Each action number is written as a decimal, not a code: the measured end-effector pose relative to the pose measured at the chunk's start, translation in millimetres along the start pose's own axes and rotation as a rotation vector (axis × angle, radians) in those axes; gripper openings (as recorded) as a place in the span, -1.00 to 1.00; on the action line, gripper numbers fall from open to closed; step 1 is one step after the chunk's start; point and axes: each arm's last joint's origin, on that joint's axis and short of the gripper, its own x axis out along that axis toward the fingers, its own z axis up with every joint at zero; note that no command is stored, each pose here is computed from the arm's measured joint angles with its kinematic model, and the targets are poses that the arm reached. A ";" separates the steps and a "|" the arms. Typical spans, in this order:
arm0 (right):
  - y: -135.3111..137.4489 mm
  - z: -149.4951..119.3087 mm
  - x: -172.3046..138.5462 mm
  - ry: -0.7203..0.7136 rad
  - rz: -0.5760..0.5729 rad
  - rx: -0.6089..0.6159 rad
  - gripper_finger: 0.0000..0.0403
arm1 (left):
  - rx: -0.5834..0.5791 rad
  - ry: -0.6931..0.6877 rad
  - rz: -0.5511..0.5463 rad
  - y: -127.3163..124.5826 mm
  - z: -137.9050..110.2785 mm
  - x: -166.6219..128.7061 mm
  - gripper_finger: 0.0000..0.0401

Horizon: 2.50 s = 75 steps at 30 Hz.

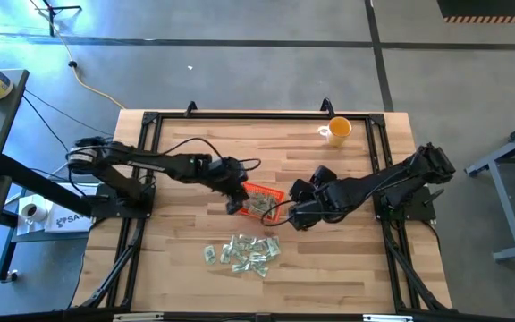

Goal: Pick and place Stevia / Truvia into bins
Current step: Put the stevia packet into the orange bin

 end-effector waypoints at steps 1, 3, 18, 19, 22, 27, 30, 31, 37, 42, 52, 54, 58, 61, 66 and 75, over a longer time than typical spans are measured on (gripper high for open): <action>0.2 -0.1 0.0 0.004 0.006 -0.015 0.53 | -0.004 0.055 -0.012 -1.5 -1.4 -8.6 0.19; 0.7 0.1 0.0 0.005 0.013 -0.047 0.53 | 0.024 0.141 -0.030 -11.7 -8.6 -24.7 0.35; -10.4 23.4 15.3 0.008 0.105 0.128 0.53 | -0.506 0.334 0.074 -74.4 -107.2 -36.3 0.29; -11.2 23.6 15.9 0.015 0.107 0.147 0.53 | -0.538 0.332 0.066 -82.7 -111.9 -33.4 0.28; -11.1 23.6 15.9 0.013 0.103 0.161 0.53 | -0.620 0.322 0.105 -98.5 -127.2 -26.7 0.27; -11.2 23.2 15.8 0.011 0.096 0.158 0.53 | -0.750 0.303 0.167 -115.1 -148.1 -11.2 0.30; -11.6 23.3 15.8 0.007 0.089 0.152 0.53 | -0.813 0.276 0.172 -123.4 -156.4 0.4 0.30; -11.5 23.2 15.8 0.007 0.089 0.141 0.53 | -0.839 0.260 0.164 -125.9 -157.6 5.5 0.30; -11.9 22.7 15.8 0.006 0.085 0.029 0.53 | -0.893 0.233 0.184 -140.5 -157.4 29.5 0.25; -12.8 22.5 15.9 -0.006 0.061 -0.038 0.53 | -0.828 0.266 0.421 -142.9 -160.5 41.3 0.15; -12.2 16.1 12.6 0.011 0.029 -0.144 0.53 | -0.725 0.196 0.671 -118.5 -149.9 56.1 -0.55; -11.3 11.1 7.5 0.013 0.013 -0.173 0.53 | -0.688 0.146 0.708 -108.2 -142.6 58.3 -0.74; -10.5 -1.0 -10.4 -0.023 -0.021 -0.202 0.53 | -0.647 0.144 0.723 -99.5 -118.3 59.0 -0.89; -13.0 -10.2 -25.2 -0.048 -0.035 -0.182 0.53 | -0.590 0.152 0.710 -96.3 -89.0 54.6 -0.83; -22.1 -24.3 -44.6 -0.067 -0.069 -0.130 0.53 | -0.434 0.097 0.619 -105.9 -28.7 30.8 -0.89; -22.2 -37.3 -57.7 -0.059 -0.048 -0.073 0.53 | -0.259 0.021 0.468 -86.7 52.7 12.6 -0.86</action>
